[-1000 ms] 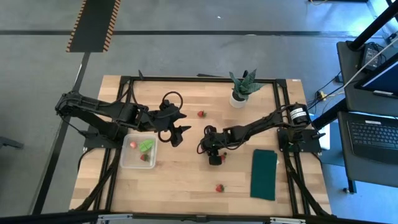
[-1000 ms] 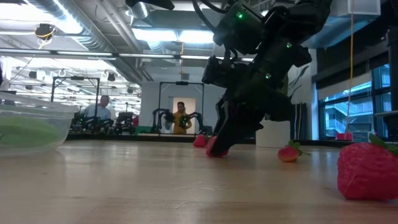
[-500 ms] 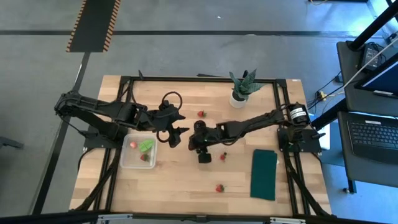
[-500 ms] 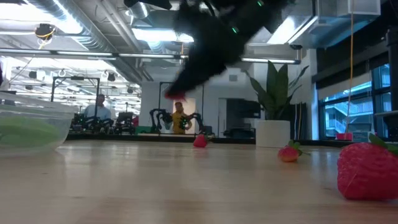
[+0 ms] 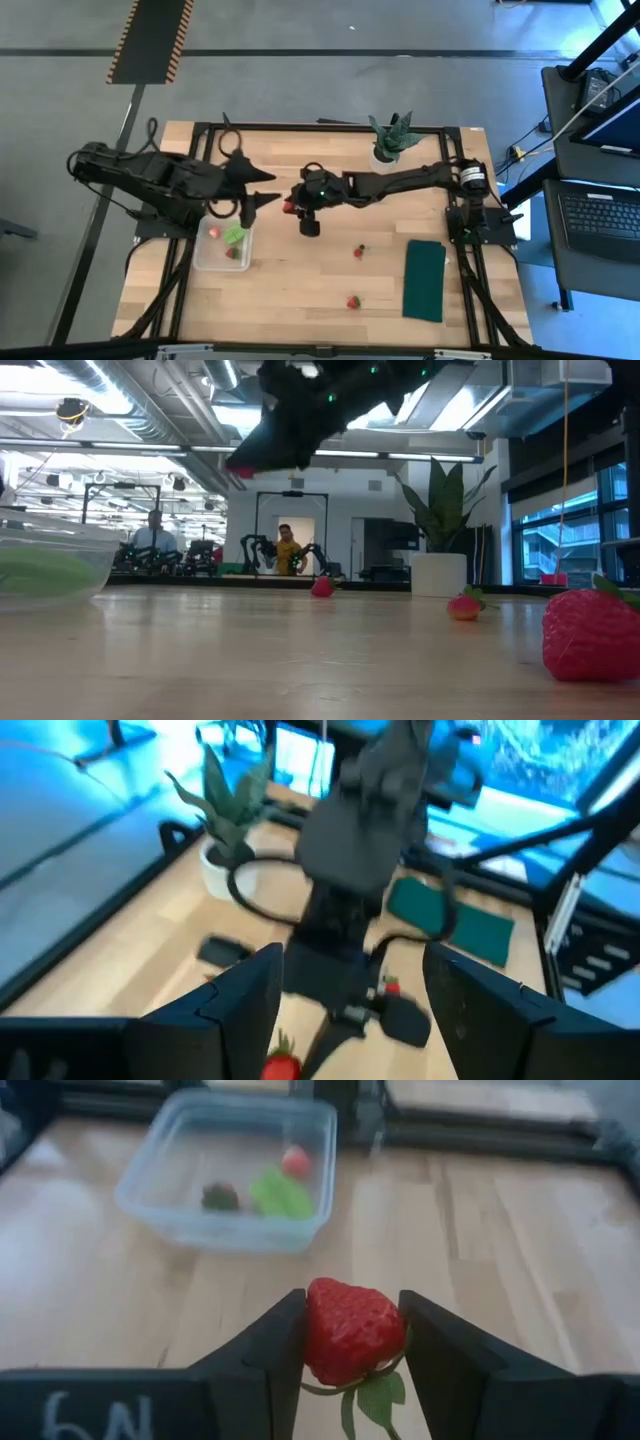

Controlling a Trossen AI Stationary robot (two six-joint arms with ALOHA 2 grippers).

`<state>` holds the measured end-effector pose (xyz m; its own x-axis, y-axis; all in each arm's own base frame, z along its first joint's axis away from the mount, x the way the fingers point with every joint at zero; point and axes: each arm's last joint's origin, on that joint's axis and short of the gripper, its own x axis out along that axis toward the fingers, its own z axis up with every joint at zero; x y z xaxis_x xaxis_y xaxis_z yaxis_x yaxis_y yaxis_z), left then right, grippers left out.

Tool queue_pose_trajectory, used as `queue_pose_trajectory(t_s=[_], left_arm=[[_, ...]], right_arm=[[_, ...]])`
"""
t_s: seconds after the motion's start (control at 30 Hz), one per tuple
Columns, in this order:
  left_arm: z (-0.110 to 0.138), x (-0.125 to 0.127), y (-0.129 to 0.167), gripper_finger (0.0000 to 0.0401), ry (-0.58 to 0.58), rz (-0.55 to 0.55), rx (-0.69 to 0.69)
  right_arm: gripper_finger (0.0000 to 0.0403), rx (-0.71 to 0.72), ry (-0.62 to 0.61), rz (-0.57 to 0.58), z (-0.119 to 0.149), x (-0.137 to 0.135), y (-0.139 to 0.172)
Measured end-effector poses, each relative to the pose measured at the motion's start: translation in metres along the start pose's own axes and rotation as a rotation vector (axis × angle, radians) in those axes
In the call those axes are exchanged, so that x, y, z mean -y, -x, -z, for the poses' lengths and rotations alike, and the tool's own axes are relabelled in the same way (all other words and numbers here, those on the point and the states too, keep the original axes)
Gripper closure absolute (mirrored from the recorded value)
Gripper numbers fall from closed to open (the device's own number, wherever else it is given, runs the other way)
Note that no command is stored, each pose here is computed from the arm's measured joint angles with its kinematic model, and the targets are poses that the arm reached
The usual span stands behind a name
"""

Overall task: Pick and placing Produce into tupperware
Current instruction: Put the red strawberry into the transparent bin

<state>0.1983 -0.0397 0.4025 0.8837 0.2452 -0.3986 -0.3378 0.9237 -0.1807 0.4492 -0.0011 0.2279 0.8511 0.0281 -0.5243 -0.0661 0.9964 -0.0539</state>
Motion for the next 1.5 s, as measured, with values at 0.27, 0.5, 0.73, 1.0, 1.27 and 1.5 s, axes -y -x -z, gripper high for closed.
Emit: queue_pose_trajectory(t_s=[0.27, 0.5, 0.73, 1.0, 1.27, 1.5], left_arm=[[-0.003, -0.004, 0.005, 0.0167, -0.038, -0.041, 0.037], [-0.002, -0.004, 0.004, 0.0167, -0.041, -0.045, 0.033], [-0.002, -0.004, 0.004, 0.0167, -0.042, -0.046, 0.033], [-0.002, -0.004, 0.004, 0.0167, -0.042, -0.046, 0.034], [-0.002, -0.004, 0.004, 0.0167, -0.042, -0.047, 0.034], [-0.002, -0.004, 0.004, 0.0167, -0.042, -0.047, 0.034]], right_arm=[[0.0251, -0.058, -0.022, -0.029, 0.032, 0.001, -0.036], [0.0252, -0.112, -0.067, -0.077, 0.062, -0.002, -0.064], [0.025, -0.096, -0.102, -0.115, 0.073, -0.004, -0.077], [0.0252, -0.09, -0.117, -0.116, 0.074, -0.003, -0.078], [0.0238, -0.096, -0.12, -0.111, 0.075, -0.001, -0.078], [0.0235, -0.097, -0.121, -0.111, 0.075, -0.001, -0.078]])
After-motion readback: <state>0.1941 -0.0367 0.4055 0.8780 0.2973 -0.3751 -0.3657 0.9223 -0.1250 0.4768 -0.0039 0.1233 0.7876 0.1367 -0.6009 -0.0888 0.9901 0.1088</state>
